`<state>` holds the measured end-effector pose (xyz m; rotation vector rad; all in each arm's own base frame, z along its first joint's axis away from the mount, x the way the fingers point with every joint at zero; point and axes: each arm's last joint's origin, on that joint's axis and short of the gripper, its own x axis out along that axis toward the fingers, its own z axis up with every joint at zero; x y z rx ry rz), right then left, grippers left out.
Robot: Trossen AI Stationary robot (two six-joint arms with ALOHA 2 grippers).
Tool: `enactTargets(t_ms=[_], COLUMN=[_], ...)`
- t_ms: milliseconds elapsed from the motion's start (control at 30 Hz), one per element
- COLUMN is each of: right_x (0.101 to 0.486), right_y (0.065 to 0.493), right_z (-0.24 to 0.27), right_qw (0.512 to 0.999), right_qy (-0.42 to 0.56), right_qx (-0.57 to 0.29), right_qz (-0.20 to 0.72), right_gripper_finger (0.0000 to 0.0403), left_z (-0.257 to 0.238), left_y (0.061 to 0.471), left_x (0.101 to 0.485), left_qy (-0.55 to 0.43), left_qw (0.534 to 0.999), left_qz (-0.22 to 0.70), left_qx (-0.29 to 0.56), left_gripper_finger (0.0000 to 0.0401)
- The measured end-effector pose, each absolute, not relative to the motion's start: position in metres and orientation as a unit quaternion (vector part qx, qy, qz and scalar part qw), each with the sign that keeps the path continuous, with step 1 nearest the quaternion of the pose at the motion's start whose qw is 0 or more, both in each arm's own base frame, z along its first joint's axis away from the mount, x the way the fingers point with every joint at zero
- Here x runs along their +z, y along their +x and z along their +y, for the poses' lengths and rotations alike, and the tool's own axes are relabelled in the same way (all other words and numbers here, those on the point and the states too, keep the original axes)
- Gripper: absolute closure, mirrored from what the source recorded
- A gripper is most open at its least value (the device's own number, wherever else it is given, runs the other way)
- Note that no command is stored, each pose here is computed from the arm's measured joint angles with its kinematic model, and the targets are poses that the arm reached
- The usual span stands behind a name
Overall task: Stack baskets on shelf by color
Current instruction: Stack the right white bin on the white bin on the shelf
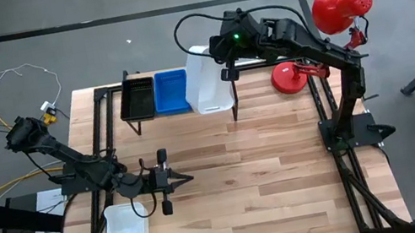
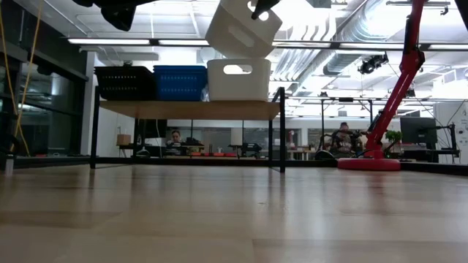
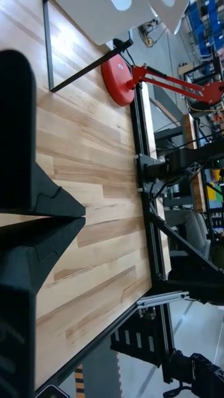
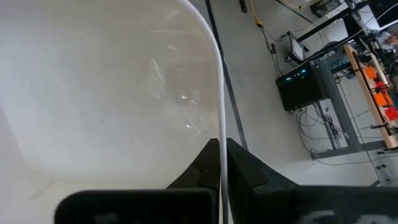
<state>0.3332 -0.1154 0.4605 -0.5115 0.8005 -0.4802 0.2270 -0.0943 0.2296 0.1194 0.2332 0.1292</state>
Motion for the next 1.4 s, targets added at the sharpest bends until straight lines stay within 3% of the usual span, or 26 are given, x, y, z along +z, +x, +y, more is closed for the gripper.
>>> enactTargets(t_ms=[233,633,900,1067,1233,1400], right_x=[0.460,0.460,0.460,0.454,0.442,0.437], right_y=[0.333,0.332,0.333,0.326,0.304,0.301], right_z=[-0.116,-0.116,-0.116,-0.123,-0.142,-0.144], right_qw=[0.861,0.857,0.861,0.884,0.853,0.841], right_qy=[-0.240,-0.242,-0.232,-0.119,0.008,0.046], right_qx=[-0.232,-0.242,-0.244,-0.239,-0.282,-0.300], right_qz=[0.383,0.386,0.382,0.384,0.440,0.449], right_gripper_finger=[0.0398,0.0321,0.0309,0.0308,0.0308,0.0308], left_z=[-0.094,-0.094,-0.094,-0.094,-0.094,-0.094], left_y=[0.227,0.227,0.227,0.227,0.227,0.227], left_x=[0.230,0.230,0.230,0.230,0.230,0.230], left_qy=[0.059,0.060,0.060,0.060,0.060,0.060], left_qw=[0.989,0.989,0.989,0.989,0.989,0.989], left_qz=[0.116,0.116,0.116,0.116,0.116,0.116], left_qx=[0.064,0.065,0.065,0.065,0.065,0.065], left_gripper_finger=[0.0401,0.0401,0.0401,0.0401,0.0401,0.0401])
